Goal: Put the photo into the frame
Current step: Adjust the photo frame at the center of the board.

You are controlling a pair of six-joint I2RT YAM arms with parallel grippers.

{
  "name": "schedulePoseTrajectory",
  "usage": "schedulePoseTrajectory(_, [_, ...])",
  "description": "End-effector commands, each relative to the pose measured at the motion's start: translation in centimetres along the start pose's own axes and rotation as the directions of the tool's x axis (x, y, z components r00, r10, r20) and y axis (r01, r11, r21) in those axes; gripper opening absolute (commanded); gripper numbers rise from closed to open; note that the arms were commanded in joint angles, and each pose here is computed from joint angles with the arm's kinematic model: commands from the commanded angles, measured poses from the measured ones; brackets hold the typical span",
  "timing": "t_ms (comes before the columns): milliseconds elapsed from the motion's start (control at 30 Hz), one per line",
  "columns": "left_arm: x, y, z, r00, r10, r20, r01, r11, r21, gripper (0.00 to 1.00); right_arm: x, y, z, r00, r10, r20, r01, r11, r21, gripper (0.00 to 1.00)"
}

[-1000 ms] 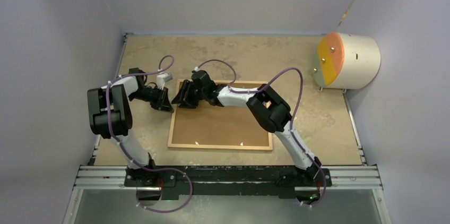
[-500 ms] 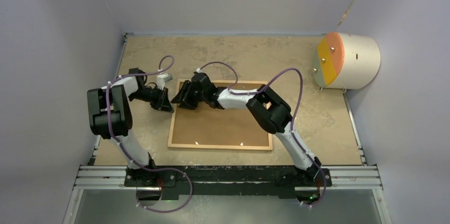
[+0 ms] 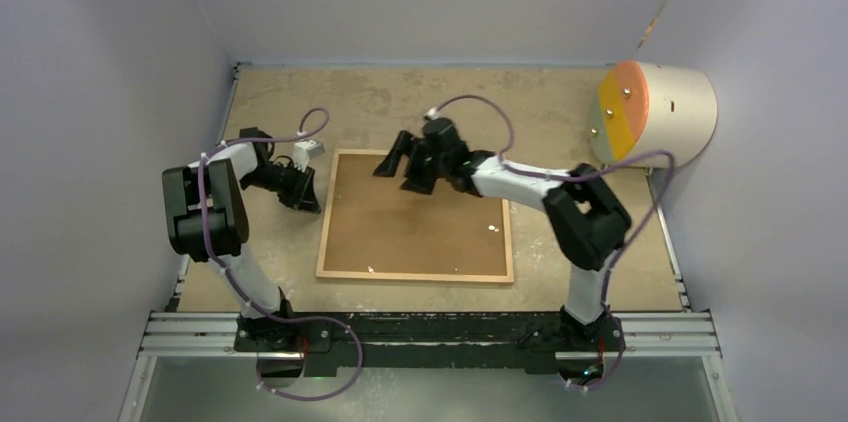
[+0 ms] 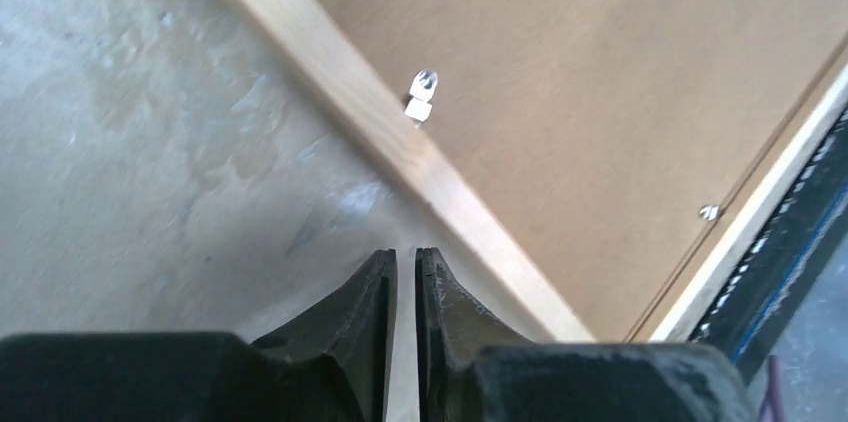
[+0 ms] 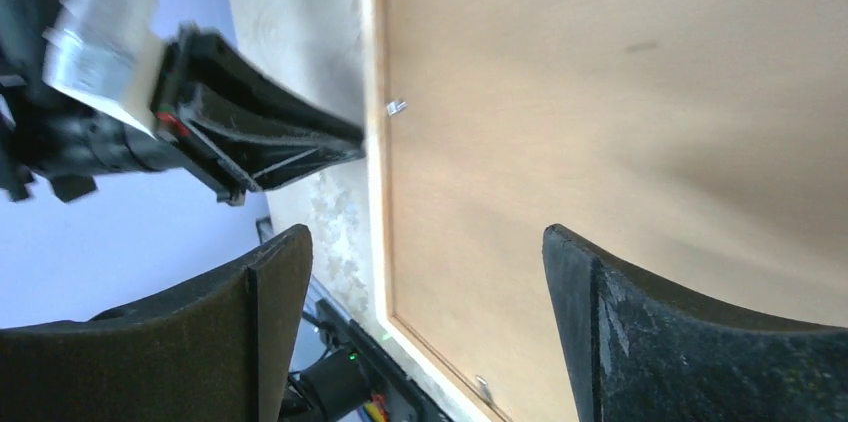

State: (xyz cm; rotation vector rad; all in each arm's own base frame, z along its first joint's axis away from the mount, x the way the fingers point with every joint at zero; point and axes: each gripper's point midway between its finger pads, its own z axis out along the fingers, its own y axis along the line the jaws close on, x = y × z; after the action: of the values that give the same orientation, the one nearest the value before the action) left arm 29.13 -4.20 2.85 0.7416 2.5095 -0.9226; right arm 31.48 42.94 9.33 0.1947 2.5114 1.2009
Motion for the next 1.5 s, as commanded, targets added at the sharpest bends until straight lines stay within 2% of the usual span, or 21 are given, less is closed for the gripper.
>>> schedulePoseTrajectory(0, [1.2, 2.2, -1.4, 0.991, 0.110, -0.074, -0.116, 0.990, -0.080, 0.21, -7.3, -5.5, -9.4, 0.981, -0.032, 0.193, 0.003, 0.989, 0.147, 0.91])
schedulePoseTrajectory(100, [2.6, 2.4, -1.4, 0.983, 0.142, -0.120, -0.155, 0.982, -0.110, 0.25, -10.6, -12.0, -15.6, 0.946, -0.011, 0.324, -0.085, 0.956, 0.281, 0.98])
schedulePoseTrajectory(233, [4.7, 2.1, -1.1, 0.973, 0.151, -0.172, -0.171, 0.979, -0.111, 0.25, -12.0, -17.8, -20.7, 0.905, 0.001, 0.425, -0.175, 0.912, 0.370, 0.99])
schedulePoseTrajectory(367, [6.1, 1.0, -0.8, 0.963, 0.176, -0.206, -0.199, 0.975, -0.097, 0.26, -12.0, -21.5, -21.6, 0.901, 0.028, 0.433, -0.224, 0.884, 0.410, 0.99])
schedulePoseTrajectory(500, [7.1, -0.1, -0.4, 0.945, 0.216, -0.246, -0.243, 0.966, -0.084, 0.26, -11.6, -22.2, -19.8, 0.920, 0.050, 0.389, -0.210, 0.900, 0.382, 0.99])
schedulePoseTrajectory(567, [7.3, -0.7, 0.1, 0.935, 0.235, -0.264, -0.263, 0.962, -0.076, 0.26, -12.6, -21.9, -18.9, 0.916, 0.046, 0.398, -0.199, 0.914, 0.353, 0.99])
schedulePoseTrajectory(733, [7.3, -2.2, 1.7, 0.923, 0.260, -0.285, -0.282, 0.958, -0.040, 0.27, -13.0, -19.7, -14.5, 0.948, 0.090, 0.306, -0.173, 0.950, 0.259, 0.99])
schedulePoseTrajectory(967, [5.9, -4.3, 3.2, 0.920, 0.287, -0.266, -0.296, 0.955, 0.006, 0.27, -14.6, -12.9, -6.0, 0.986, 0.013, 0.166, -0.044, 0.982, 0.183, 0.99])
schedulePoseTrajectory(1100, [5.0, -6.1, 3.8, 0.896, 0.343, -0.282, -0.348, 0.937, 0.034, 0.36, -17.5, -7.2, -0.9, 0.990, -0.061, 0.128, 0.045, 0.991, 0.124, 0.99])
schedulePoseTrajectory(1200, [3.8, -7.2, 3.0, 0.881, 0.382, -0.278, -0.383, 0.922, 0.053, 0.49, -19.9, -7.2, 0.9, 0.987, -0.117, 0.113, 0.094, 0.977, 0.192, 0.99])
schedulePoseTrajectory(1267, [3.0, -7.2, 1.7, 0.858, 0.422, -0.293, -0.427, 0.903, 0.050, 0.53, -22.1, -7.2, 0.0, 0.974, -0.165, 0.154, 0.121, 0.958, 0.261, 0.99])
schedulePoseTrajectory(1367, [1.4, -6.5, -0.4, 0.827, 0.478, -0.296, -0.494, 0.869, 0.023, 0.57, -25.0, -7.2, -3.6, 0.941, -0.230, 0.247, 0.125, 0.917, 0.379, 0.99])
schedulePoseTrajectory(1467, [-1.2, -4.8, -2.7, 0.837, 0.475, -0.272, -0.502, 0.864, -0.035, 0.59, -26.0, -7.2, -7.9, 0.911, -0.256, 0.323, 0.097, 0.895, 0.435, 0.99])
